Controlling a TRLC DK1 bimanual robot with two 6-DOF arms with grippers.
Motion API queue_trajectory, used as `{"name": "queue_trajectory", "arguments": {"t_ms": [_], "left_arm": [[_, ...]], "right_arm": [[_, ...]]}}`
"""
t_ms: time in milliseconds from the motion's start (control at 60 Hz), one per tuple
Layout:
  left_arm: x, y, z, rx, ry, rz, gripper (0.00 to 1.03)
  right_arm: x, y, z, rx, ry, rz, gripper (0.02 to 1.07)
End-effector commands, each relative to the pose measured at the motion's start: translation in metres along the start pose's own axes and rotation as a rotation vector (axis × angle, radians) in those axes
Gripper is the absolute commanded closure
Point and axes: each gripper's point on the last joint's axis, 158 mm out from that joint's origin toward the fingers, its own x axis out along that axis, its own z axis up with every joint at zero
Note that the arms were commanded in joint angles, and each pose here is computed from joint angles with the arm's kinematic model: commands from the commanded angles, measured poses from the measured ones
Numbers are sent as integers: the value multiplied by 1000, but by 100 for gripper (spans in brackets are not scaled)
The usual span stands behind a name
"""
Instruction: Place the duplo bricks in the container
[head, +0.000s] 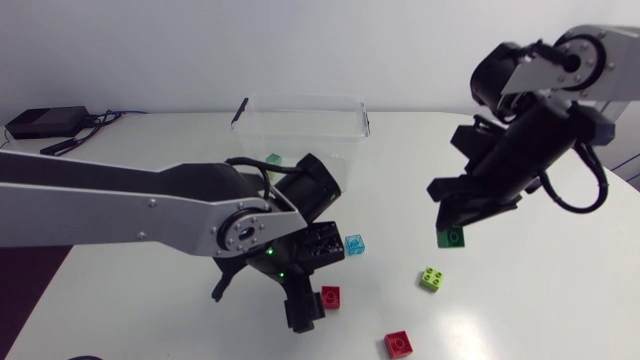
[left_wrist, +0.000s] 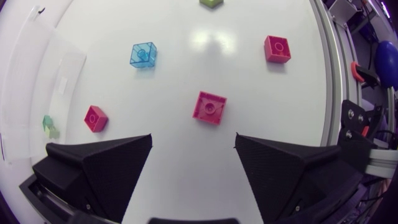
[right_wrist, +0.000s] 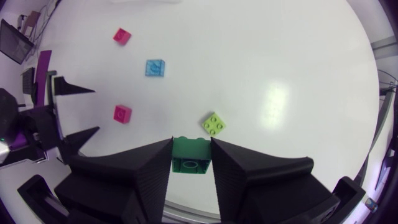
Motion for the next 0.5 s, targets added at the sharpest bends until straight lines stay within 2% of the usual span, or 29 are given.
{"name": "queue_trajectory", "arguments": {"t_ms": [0,200,483], "left_arm": [[22,-9,-14,60,41,-21,10],[35,-2,-3,133,-7,5,10],[45,1,9,235,-42,25,12]], "right_arm": [[-26,7,24,-29,-105,14,102],[-62,12,56,-86,-234,36,102],[-91,13,84,-151,-351,63,102]]}}
